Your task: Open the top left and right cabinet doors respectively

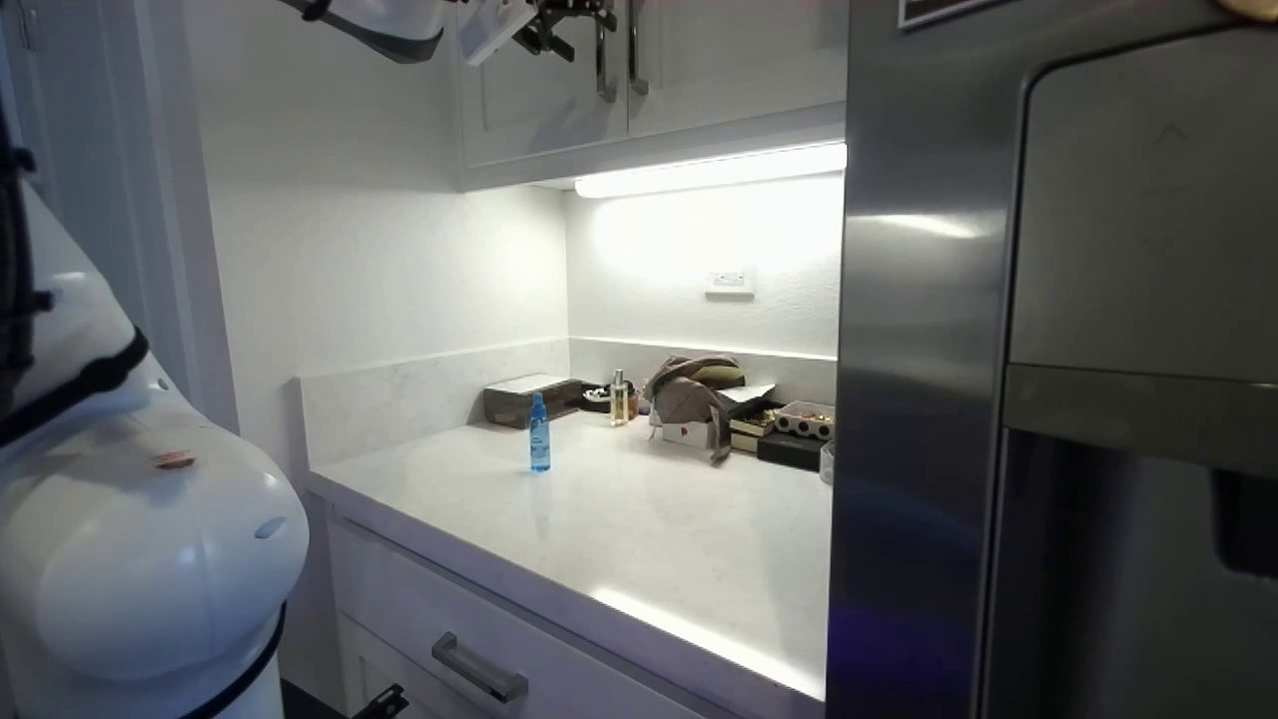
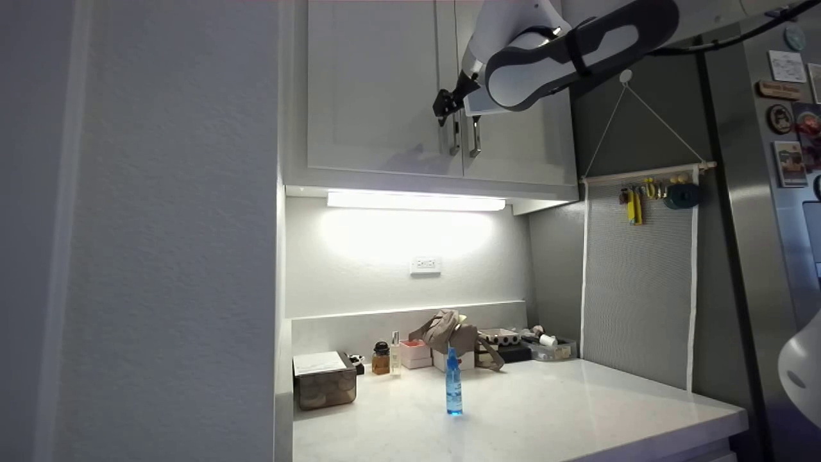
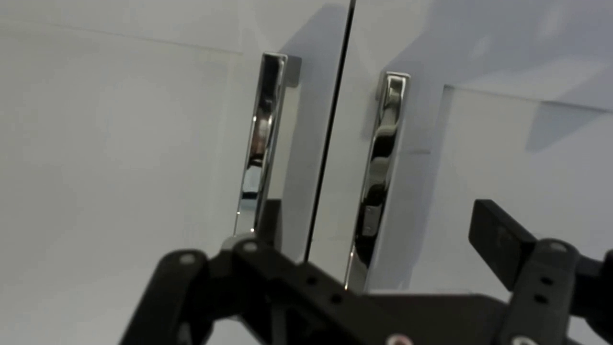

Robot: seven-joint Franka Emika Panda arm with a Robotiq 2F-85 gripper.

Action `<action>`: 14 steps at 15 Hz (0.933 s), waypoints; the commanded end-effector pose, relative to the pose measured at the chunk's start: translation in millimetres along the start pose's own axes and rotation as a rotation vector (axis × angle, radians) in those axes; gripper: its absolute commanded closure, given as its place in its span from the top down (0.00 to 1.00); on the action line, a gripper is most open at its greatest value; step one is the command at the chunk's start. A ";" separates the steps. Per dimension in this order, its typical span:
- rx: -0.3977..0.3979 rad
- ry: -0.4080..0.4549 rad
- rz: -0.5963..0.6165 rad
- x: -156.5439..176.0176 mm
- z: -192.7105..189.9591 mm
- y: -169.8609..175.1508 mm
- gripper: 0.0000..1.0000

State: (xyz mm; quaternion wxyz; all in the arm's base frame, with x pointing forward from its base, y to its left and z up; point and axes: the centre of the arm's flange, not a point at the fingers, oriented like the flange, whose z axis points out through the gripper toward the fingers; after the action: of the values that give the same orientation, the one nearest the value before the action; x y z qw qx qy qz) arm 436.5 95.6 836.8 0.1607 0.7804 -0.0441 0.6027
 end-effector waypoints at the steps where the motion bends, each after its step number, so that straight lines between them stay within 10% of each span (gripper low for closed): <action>1: -0.004 0.028 0.025 10.3 7.1 -8.8 0.75; 11: -0.012 0.038 0.050 13.7 13.9 -9.8 0.06; 14: -0.017 0.038 0.074 12.0 13.0 -7.3 0.05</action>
State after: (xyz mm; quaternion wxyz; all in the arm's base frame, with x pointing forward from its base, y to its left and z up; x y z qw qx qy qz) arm 451.2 94.1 840.4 0.1459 0.7731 -0.0753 0.6126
